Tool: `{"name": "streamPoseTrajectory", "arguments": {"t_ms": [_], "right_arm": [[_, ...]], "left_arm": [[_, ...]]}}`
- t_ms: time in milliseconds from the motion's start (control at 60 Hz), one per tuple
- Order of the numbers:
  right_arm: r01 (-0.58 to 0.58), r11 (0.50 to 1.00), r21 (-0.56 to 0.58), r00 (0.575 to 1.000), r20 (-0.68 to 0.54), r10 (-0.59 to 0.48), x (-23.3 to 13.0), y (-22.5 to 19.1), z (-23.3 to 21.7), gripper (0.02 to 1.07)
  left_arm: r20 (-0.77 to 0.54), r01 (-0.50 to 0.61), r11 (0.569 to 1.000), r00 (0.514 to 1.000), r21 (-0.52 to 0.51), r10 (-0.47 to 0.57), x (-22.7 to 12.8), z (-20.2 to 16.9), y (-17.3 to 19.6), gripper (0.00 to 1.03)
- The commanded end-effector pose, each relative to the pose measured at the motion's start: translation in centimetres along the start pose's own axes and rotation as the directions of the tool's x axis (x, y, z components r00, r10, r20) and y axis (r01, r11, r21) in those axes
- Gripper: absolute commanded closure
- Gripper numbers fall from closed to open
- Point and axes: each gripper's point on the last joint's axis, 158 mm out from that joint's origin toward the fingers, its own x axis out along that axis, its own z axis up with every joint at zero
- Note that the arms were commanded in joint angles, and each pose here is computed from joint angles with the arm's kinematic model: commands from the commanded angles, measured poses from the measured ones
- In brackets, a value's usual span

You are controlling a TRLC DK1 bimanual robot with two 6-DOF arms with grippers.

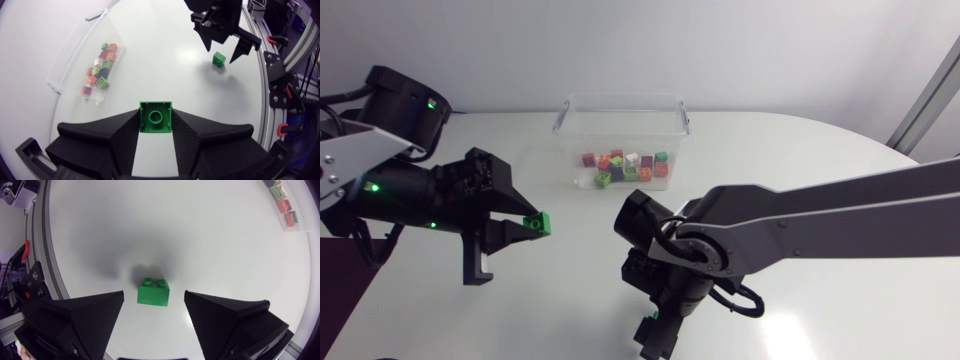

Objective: Place the duplo bricks in the container

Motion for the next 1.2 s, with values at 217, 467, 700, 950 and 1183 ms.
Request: {"name": "streamPoseTrajectory", "arguments": {"t_ms": [217, 467, 700, 950, 1183], "right_arm": [[-0.002, 1.000, 0.018, 0.998, -0.065, 0.003, 1.8, 0.0, -0.1, 0.31], [-0.003, 1.000, 0.006, 0.997, -0.081, 0.004, 1.5, -0.1, -0.3, 0.74], [0.037, 0.998, 0.050, 0.999, 0.011, -0.038, -4.3, -2.7, 0.9, 0.76], [0.075, 0.990, 0.121, 0.988, 0.122, -0.090, -9.6, -6.5, 2.1, 0.76], [0.080, 0.978, 0.193, 0.960, 0.250, -0.128, -13.5, -9.5, 4.4, 0.76]], "left_arm": [[0.098, -0.176, 0.975, 0.977, -0.138, 0.190, -4.6, 3.8, 6.3, 0.82], [0.157, -0.238, 0.938, 0.946, -0.251, 0.282, -5.5, 6.2, 10.6, 0.82], [0.189, -0.241, 0.893, 0.925, -0.381, 0.330, -3.6, 8.5, 15.5, 0.82], [0.203, -0.263, 0.850, 0.900, -0.456, 0.387, 0.5, 10.0, 19.5, 0.81], [0.199, -0.330, 0.797, 0.854, -0.506, 0.480, 3.3, 11.6, 22.2, 0.78]]}}
